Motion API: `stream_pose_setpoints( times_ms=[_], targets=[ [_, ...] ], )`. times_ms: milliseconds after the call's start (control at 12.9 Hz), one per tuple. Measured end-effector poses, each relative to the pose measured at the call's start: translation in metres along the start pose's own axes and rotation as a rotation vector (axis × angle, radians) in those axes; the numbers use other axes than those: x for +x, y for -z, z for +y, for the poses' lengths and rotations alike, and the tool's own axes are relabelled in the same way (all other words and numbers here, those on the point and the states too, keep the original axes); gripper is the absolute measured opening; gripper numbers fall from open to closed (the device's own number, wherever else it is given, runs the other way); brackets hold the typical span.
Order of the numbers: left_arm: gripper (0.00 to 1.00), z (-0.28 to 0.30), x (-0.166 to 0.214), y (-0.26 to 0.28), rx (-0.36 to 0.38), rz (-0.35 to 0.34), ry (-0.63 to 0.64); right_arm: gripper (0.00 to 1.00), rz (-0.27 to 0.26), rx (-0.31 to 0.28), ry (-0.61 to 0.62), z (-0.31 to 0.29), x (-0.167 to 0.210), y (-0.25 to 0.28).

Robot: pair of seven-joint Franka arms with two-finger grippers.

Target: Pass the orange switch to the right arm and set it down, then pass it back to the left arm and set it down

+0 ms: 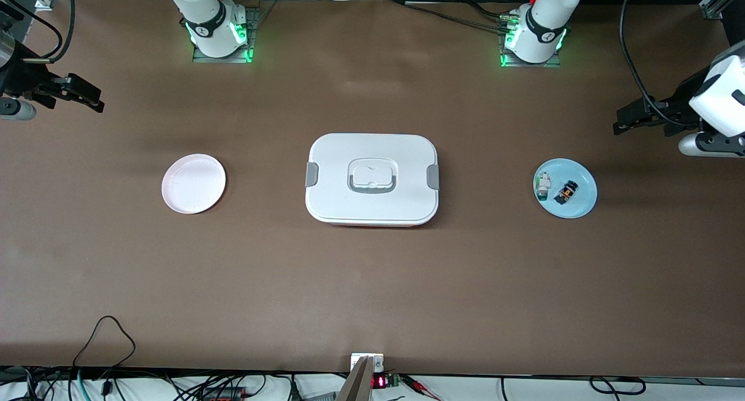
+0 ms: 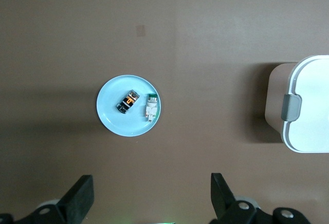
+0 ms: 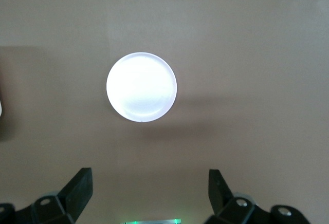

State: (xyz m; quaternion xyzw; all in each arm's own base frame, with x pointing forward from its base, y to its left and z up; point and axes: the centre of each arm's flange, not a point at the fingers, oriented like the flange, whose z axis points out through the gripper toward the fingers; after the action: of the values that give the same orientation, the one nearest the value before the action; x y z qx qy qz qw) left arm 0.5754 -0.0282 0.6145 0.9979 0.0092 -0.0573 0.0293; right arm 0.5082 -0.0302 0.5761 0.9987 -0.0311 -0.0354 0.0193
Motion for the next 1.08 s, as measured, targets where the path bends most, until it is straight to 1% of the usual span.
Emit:
stream_pose_setpoints(
  times_ms=[155,309,464,541,696,773,928,1082],
  targets=[
    [1.00,-0.021,0.004,-0.009,0.019,-0.024,0.038,1.00,-0.005,0.000,0.000,0.000,0.000,0.000],
    [1.00,-0.046,0.014,-0.032,0.059,-0.070,0.080,1.00,-0.007,0.000,-0.001,0.000,-0.001,-0.001],
    [1.00,-0.056,0.025,-0.063,0.077,-0.127,0.114,1.00,-0.008,0.000,-0.001,0.000,-0.001,-0.001],
    [1.00,-0.058,0.031,-0.079,0.090,-0.155,0.154,1.00,-0.007,0.000,-0.001,0.001,-0.001,-0.001],
    [1.00,-0.063,0.042,-0.110,0.113,-0.186,0.213,1.00,-0.007,0.000,-0.001,0.001,-0.001,0.000],
    [1.00,-0.067,0.048,-0.127,0.115,-0.184,0.243,1.00,-0.007,0.000,-0.001,0.001,-0.001,0.000],
    [1.00,-0.076,0.056,-0.161,0.123,-0.177,0.349,1.00,-0.006,0.000,-0.002,0.001,-0.001,0.000],
    [1.00,-0.079,0.064,-0.193,0.125,-0.147,0.443,1.00,-0.009,0.000,-0.002,0.001,-0.002,0.000]
  ],
)
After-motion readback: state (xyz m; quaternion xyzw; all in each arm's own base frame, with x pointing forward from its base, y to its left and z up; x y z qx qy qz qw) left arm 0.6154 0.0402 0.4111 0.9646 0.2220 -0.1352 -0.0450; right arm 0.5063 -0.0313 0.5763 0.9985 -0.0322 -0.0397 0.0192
